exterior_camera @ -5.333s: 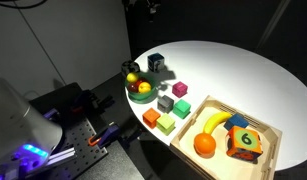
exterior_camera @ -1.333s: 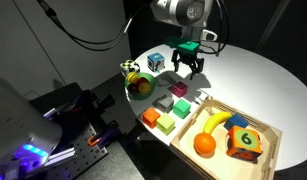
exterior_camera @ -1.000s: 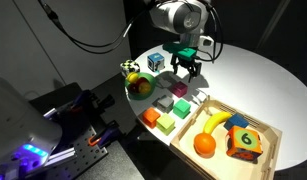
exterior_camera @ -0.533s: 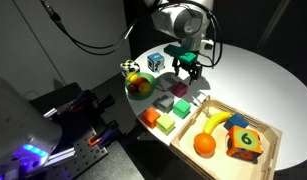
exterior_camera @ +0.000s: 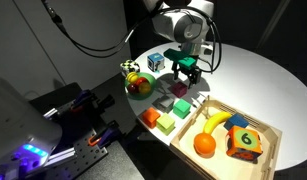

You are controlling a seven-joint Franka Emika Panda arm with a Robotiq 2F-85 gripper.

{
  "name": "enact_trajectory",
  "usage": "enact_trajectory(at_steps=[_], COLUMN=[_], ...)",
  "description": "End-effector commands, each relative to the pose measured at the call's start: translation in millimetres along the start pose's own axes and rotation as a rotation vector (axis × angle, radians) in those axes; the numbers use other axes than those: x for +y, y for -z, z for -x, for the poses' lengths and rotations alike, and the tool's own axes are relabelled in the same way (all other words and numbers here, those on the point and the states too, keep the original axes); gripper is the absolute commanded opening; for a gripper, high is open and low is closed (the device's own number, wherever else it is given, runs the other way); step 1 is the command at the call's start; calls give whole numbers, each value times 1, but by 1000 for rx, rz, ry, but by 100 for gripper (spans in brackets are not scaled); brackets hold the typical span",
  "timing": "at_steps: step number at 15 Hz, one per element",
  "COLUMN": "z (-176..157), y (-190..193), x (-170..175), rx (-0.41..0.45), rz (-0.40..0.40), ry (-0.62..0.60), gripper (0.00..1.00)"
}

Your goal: Put the pink block in the crate

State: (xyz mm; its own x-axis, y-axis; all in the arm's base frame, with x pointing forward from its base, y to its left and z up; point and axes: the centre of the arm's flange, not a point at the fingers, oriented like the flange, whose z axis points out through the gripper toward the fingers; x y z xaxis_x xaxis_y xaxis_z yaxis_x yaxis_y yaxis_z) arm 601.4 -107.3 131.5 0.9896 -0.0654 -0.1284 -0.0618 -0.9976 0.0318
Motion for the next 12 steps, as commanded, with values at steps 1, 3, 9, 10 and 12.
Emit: enact_trajectory(at_steps=[1,3,9,10,12], z=[-6,-6,-10,-10,-8], y=[-10,-16,-24,-22,-14], x=[1,0,-2,-1,1], rx=[-4,-14,-33,-33,-30], rz=[-8,-6,-7,-8,-12], ry=[11,12,6,6,1], gripper=[100,100,58,51,35])
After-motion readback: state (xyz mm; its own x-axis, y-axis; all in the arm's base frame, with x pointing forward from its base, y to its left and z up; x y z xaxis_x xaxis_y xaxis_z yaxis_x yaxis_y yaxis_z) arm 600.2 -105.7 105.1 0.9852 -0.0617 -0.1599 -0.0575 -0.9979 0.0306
